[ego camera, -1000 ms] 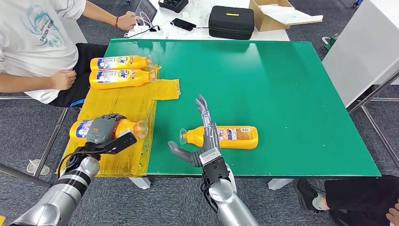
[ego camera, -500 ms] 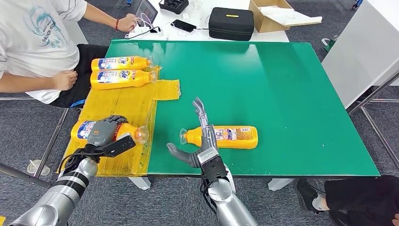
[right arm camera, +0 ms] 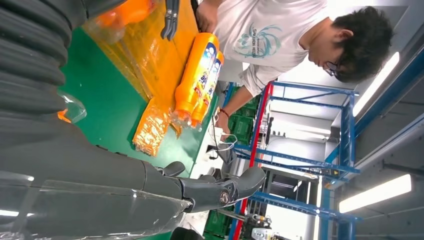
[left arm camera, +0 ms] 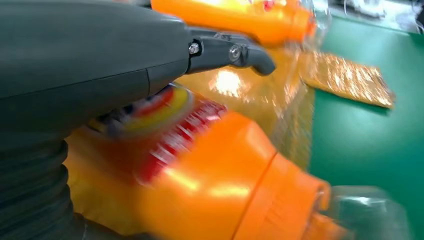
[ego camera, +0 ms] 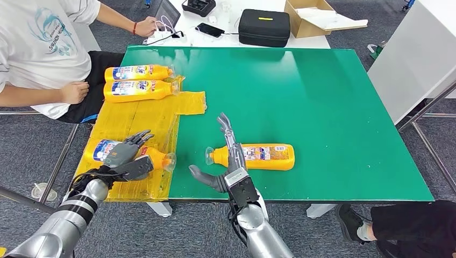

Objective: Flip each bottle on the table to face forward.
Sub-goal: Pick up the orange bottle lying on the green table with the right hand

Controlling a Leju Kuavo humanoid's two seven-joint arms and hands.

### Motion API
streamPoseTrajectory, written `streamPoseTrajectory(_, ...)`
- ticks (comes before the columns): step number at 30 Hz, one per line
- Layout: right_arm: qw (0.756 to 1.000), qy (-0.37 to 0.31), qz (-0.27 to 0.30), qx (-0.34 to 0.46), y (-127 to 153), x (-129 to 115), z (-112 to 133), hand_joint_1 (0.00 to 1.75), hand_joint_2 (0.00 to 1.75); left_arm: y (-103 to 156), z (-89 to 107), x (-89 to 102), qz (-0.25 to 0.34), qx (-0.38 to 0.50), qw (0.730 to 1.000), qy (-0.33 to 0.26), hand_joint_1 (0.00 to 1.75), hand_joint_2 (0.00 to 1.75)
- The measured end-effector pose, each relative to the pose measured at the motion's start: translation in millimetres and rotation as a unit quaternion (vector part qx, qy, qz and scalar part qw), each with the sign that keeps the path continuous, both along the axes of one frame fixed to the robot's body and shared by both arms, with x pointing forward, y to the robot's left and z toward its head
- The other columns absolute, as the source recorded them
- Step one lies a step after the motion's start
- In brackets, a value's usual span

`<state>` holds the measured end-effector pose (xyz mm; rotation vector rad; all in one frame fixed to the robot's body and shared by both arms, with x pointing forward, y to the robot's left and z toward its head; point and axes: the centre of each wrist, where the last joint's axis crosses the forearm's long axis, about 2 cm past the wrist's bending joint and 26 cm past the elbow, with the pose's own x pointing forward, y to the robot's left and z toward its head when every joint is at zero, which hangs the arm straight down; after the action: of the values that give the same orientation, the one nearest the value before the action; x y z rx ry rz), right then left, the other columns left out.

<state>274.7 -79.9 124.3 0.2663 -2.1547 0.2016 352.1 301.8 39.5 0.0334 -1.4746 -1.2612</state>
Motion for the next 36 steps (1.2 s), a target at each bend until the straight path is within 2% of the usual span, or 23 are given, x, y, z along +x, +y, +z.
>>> streamPoseTrajectory(11,1.000,0.007,0.004,0.004,-1.0,3.1,-2.4,0.00,1.75,4.1,-0.1,-1.5,-0.019,-0.034,0.998,0.048,0.00,1.75)
streamPoseTrajectory(17,1.000,0.012,0.008,0.004,-1.5,3.7,-4.7,0.00,1.75,7.5,1.8,-2.6,-0.024,-0.086,0.992,0.084,0.00,1.75)
streamPoseTrajectory(20,1.000,0.013,0.006,0.002,-1.9,3.8,-5.7,0.00,1.75,5.0,0.1,-6.8,-0.009,-0.122,0.990,0.074,0.00,1.75)
streamPoseTrajectory(22,1.000,0.013,-0.004,-0.010,-2.9,4.1,-6.0,0.00,1.75,-1.6,-2.5,-12.5,0.026,-0.173,0.983,0.049,0.00,1.75)
streamPoseTrajectory(26,0.997,0.024,-0.034,-0.065,-8.6,7.7,-5.6,0.00,1.75,-25.1,-1.1,-20.1,0.124,-0.276,0.953,-0.020,0.00,1.75)
streamPoseTrajectory(31,0.993,0.030,-0.048,-0.101,-16.5,13.1,-5.1,0.00,1.75,-38.3,9.9,-17.4,0.171,-0.337,0.924,-0.056,0.00,1.75)
streamPoseTrajectory(33,0.986,0.042,-0.060,-0.151,-21.7,17.4,-4.4,0.00,1.75,-41.8,17.6,-15.1,0.211,-0.382,0.896,-0.078,0.00,1.75)
streamPoseTrajectory(36,0.963,0.066,-0.080,-0.248,-38.8,30.8,-3.6,0.00,1.75,-40.1,36.6,-8.2,0.280,-0.450,0.838,-0.129,0.00,1.75)
